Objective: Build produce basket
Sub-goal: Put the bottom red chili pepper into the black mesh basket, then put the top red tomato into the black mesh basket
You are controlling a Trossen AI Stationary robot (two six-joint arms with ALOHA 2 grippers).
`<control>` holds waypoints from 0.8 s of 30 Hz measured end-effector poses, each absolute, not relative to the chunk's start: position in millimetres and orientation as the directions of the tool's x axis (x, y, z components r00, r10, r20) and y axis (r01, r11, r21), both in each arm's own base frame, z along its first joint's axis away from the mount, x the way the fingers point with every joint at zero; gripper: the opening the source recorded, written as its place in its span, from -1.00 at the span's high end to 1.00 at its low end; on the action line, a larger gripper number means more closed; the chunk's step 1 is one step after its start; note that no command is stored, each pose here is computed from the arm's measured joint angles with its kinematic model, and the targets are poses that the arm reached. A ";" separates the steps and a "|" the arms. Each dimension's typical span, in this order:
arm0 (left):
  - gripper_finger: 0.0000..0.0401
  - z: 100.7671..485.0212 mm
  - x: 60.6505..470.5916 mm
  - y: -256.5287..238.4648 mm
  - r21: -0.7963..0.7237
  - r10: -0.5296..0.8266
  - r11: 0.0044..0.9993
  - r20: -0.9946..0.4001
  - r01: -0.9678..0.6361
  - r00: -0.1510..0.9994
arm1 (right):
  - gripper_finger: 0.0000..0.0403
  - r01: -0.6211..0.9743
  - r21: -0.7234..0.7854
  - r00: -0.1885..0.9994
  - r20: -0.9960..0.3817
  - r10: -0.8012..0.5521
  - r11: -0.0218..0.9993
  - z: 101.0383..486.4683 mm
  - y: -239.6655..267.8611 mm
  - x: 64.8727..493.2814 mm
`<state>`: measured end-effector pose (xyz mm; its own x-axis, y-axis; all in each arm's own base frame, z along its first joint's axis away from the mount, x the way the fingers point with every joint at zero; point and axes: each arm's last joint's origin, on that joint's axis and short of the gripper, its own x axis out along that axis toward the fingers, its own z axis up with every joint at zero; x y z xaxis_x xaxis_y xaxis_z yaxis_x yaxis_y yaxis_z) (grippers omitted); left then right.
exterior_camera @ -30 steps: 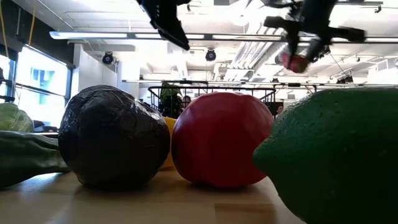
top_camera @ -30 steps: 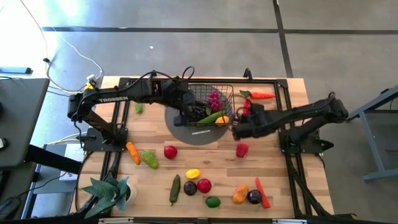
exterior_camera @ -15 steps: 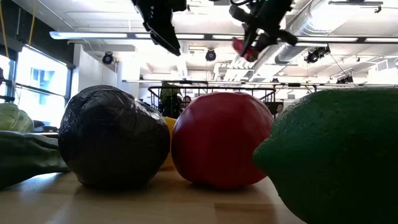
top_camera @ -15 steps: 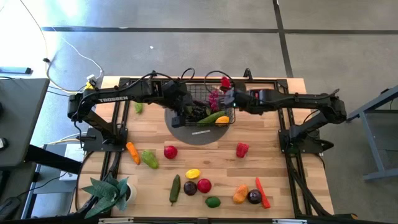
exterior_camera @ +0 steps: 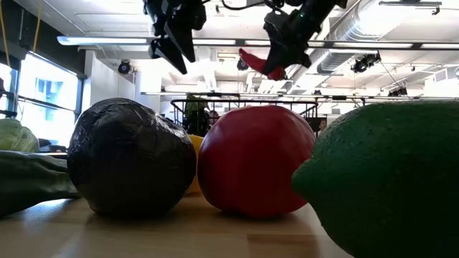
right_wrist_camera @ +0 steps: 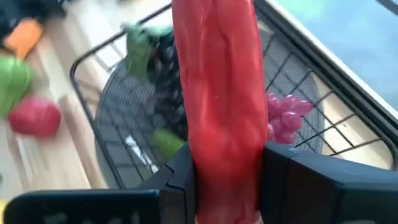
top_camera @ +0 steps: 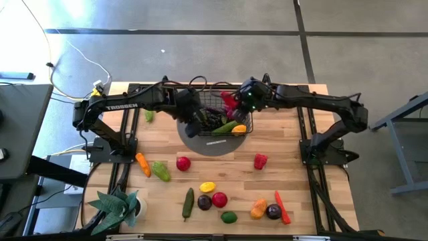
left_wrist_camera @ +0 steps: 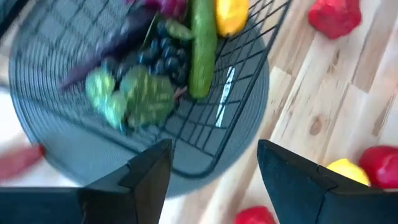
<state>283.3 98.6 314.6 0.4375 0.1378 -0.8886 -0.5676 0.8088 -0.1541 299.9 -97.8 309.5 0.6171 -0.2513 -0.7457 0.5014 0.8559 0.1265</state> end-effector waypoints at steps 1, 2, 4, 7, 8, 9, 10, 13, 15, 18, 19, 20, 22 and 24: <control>-0.12 314.0 282.2 98.2 -0.167 0.134 0.785 -0.895 -0.596 0.426 | 0.54 0.485 0.119 0.612 -0.754 -0.239 0.866 308.1 -98.5 299.5; -0.13 313.5 281.2 97.9 -0.178 0.130 0.761 -0.900 -0.623 0.416 | 0.51 0.471 0.110 0.604 -0.763 -0.229 0.875 306.3 -98.5 299.7; -0.14 312.4 278.9 97.0 -0.187 0.122 0.726 -0.912 -0.662 0.392 | 0.42 0.450 0.087 0.590 -0.776 -0.223 0.889 303.7 -98.5 299.8; -0.19 309.5 275.1 94.7 -0.187 0.105 0.684 -0.931 -0.706 0.348 | 0.28 0.414 0.052 0.582 -0.783 -0.220 0.909 302.9 -98.2 299.1; -0.21 307.8 273.4 93.7 -0.182 0.098 0.670 -0.939 -0.719 0.329 | 0.23 0.404 0.043 0.580 -0.785 -0.219 0.914 302.6 -98.1 298.9; -0.24 305.6 271.6 92.2 -0.176 0.089 0.655 -0.948 -0.735 0.306 | 0.19 0.397 0.036 0.574 -0.789 -0.217 0.917 302.1 -98.0 298.5; -0.26 302.9 270.1 90.6 -0.169 0.081 0.643 -0.955 -0.747 0.286 | 0.14 0.391 0.031 0.571 -0.792 -0.216 0.920 301.9 -97.9 298.2; -0.34 293.8 264.6 83.6 -0.134 0.051 0.610 -0.977 -0.781 0.207 | 0.01 0.384 0.024 0.571 -0.792 -0.216 0.923 301.8 -97.9 298.2; -0.39 289.2 260.4 78.3 -0.107 0.031 0.563 -0.988 -0.819 0.150 | -0.07 0.384 0.024 0.571 -0.792 -0.217 0.923 301.9 -97.9 298.2; -0.41 281.0 257.9 69.1 -0.088 0.001 0.525 -0.995 -0.846 0.103 | -0.18 0.377 0.019 0.571 -0.792 -0.217 0.926 301.9 -97.9 298.2; -0.42 278.9 258.1 65.6 -0.082 -0.002 0.520 -0.995 -0.850 0.095 | -0.20 0.370 0.013 0.571 -0.792 -0.216 0.929 301.7 -97.9 298.3; -0.42 278.0 258.6 62.3 -0.083 -0.008 0.513 -0.996 -0.854 0.092 | -0.22 0.361 0.006 0.571 -0.792 -0.216 0.932 301.8 -97.9 298.3; -0.42 278.0 260.5 55.6 -0.101 -0.030 0.511 -0.995 -0.854 0.100 | -0.23 0.351 -0.003 0.571 -0.792 -0.217 0.936 301.7 -97.9 298.3; -0.42 278.2 263.5 48.4 -0.132 -0.057 0.516 -0.991 -0.846 0.120 | -0.23 0.341 -0.011 0.571 -0.792 -0.216 0.940 301.6 -98.0 298.4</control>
